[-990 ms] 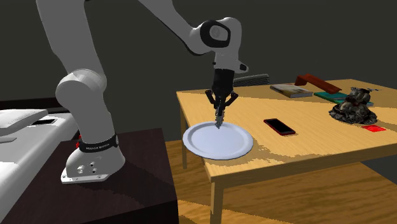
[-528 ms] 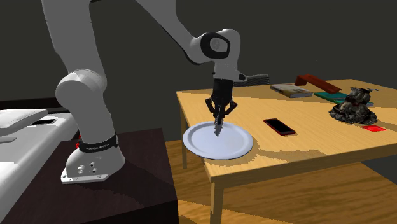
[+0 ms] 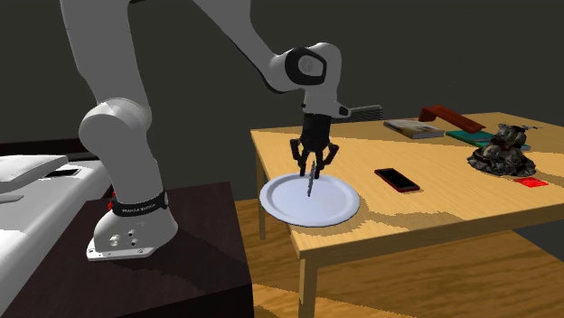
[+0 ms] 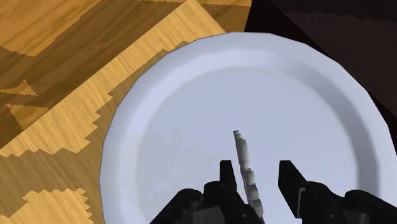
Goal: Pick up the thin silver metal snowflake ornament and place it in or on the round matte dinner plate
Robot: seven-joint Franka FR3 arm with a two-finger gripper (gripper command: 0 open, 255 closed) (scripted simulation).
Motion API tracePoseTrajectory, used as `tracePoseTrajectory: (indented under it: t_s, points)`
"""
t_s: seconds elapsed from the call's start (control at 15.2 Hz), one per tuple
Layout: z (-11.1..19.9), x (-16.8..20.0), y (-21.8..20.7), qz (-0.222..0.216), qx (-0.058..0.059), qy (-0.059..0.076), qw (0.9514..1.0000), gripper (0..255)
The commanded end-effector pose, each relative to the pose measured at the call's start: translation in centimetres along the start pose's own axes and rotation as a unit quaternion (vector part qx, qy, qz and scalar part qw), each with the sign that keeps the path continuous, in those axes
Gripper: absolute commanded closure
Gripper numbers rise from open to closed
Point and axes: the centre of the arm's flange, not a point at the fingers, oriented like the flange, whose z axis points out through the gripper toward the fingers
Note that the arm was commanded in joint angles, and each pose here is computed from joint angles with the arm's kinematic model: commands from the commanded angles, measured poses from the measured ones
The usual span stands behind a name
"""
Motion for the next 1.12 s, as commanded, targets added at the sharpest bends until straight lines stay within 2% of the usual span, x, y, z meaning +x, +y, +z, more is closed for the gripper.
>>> tracePoseTrajectory:
  t_s: [0.0, 0.26, 0.53, 1.06]
  points:
    - [0.0, 0.0, 0.0, 0.000, 0.000, 0.000, 1.0000, 0]
    - [0.0, 0.0, 0.0, 0.000, 0.000, 0.000, 1.0000, 0]
    - [-5.0, 0.0, 0.0, 0.000, 0.000, 0.000, 1.0000, 0]
    - [-5.0, 0.0, 0.0, 0.000, 0.000, 0.000, 1.0000, 0]
